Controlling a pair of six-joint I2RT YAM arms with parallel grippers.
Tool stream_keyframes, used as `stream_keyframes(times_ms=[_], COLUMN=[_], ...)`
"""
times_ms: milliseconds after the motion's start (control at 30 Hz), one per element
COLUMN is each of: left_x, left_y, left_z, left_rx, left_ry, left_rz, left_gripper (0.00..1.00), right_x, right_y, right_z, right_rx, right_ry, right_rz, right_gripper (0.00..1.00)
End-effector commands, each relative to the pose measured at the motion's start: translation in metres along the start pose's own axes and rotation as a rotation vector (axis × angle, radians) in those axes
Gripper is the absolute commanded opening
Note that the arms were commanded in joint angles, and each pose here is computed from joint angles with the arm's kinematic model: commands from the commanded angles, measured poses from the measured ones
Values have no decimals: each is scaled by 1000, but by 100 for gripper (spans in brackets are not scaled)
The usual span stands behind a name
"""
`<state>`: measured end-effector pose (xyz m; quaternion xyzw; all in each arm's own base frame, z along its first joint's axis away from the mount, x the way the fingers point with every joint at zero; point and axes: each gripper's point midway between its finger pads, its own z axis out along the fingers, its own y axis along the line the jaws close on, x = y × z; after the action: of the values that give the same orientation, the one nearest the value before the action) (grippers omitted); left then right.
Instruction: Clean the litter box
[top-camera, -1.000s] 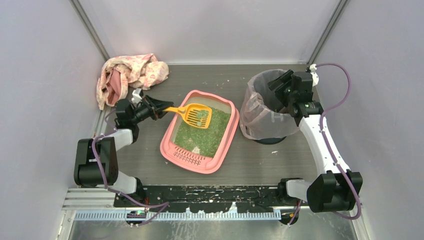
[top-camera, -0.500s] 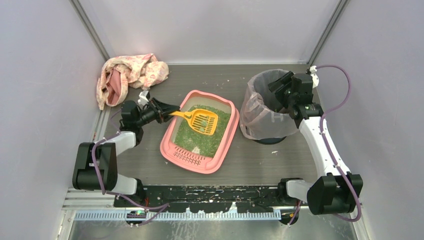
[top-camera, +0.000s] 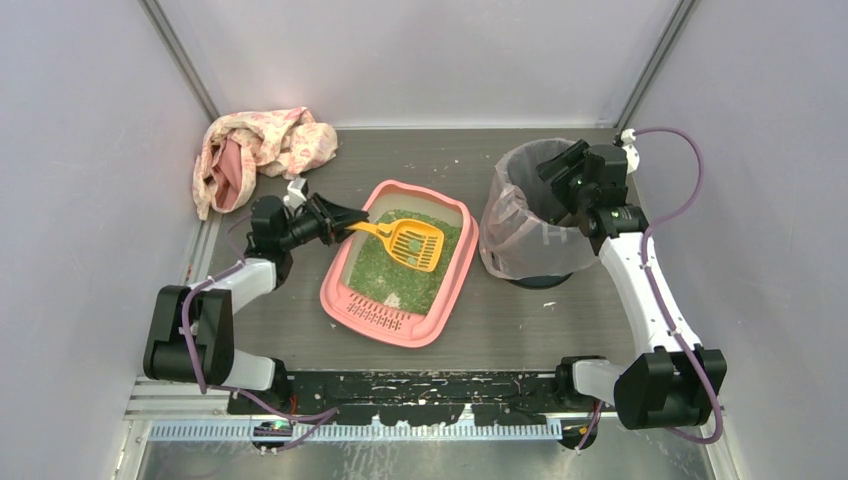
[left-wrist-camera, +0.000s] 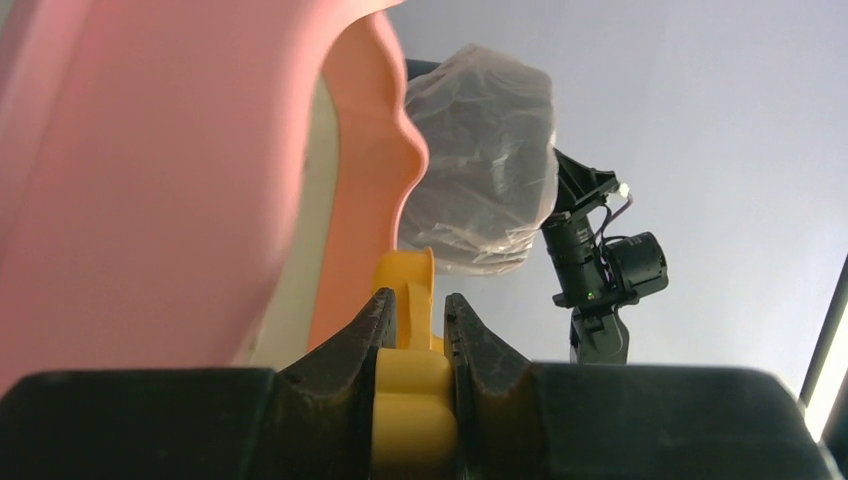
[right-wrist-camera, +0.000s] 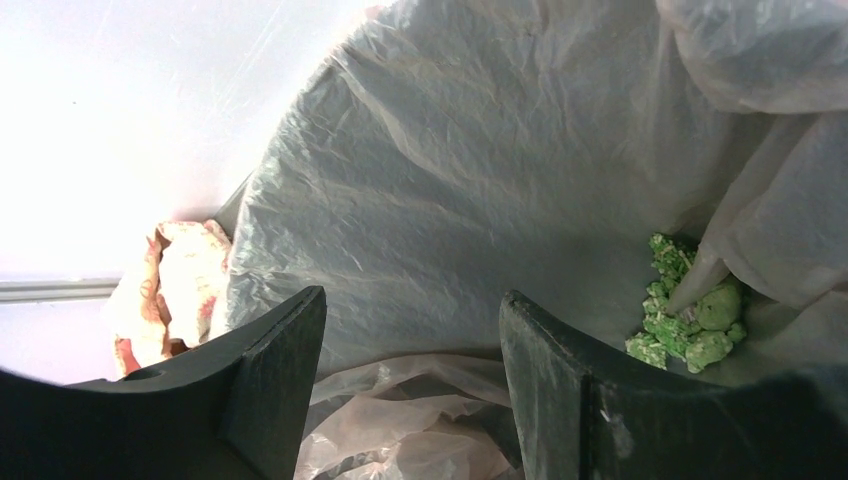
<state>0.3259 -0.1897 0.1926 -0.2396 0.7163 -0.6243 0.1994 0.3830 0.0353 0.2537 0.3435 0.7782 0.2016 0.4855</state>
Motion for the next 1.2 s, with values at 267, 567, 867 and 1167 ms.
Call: stream_keyframes(times_ms=[267,567,867,1167], left_x=[-18,-39,-29,13], left_y=[-94,-174,-230,-256], left_z=[36,95,181,241], left_rx=[85,179,254,278], left_ry=[29,72,148,147], left_rz=[131,181,253,503], left_gripper=[0,0,0,0], right_x=[-59,-102,-122,-122], right_y=[87,117,118,108], right_z=[-40,-71,-102,-122], right_rx=[-233,-331,-371,-351], right_ry=[-54,-132,-175,-184], right_rz=[134,144,200,175], right_gripper=[69,69,69,70])
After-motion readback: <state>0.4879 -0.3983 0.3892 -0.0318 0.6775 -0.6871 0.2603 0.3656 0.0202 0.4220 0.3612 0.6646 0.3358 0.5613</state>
